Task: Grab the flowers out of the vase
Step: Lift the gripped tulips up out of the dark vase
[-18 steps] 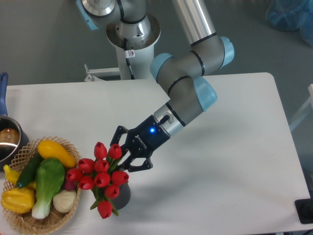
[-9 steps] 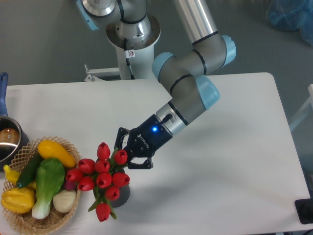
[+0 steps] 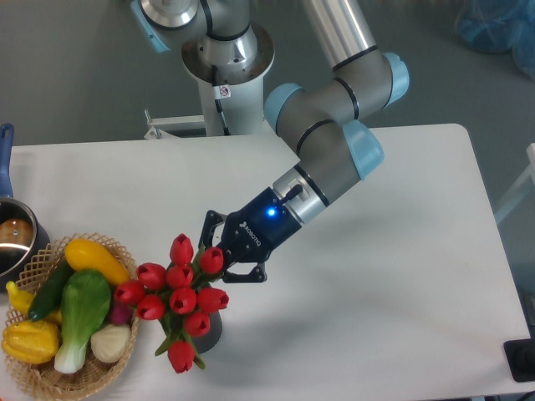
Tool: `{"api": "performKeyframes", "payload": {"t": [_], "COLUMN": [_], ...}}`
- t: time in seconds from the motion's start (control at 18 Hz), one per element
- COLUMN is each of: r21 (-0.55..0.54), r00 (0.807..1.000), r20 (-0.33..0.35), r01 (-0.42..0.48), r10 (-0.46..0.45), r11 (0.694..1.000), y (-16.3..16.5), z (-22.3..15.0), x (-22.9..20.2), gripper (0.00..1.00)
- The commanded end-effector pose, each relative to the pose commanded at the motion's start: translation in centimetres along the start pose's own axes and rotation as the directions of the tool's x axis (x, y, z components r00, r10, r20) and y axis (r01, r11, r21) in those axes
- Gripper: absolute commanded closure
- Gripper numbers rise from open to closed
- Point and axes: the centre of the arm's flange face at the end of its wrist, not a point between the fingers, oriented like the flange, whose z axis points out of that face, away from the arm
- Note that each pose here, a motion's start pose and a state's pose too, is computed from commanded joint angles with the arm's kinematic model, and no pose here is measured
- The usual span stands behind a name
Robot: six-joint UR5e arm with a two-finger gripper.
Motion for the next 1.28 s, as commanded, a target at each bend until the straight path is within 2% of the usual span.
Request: {"api": "performKeyframes", "payload": {"t": [0.22, 0.83, 1.28], "r21": [0.018, 0.050, 0.093], "r00": [0.999, 0.999, 0.998], "r20": [0.010, 0.047, 0.056], "r01": [0.030, -0.019, 0.000], "r10": [-0.030, 0.017, -0.005], "r11": [0.999, 0.999, 0.996], "y": [-2.9, -7.4, -10.9], "z": [-0.8, -3.6, -5.6], "x": [-0.1, 1.0, 1.4], "gripper": [0.97, 0.97, 0.97]}}
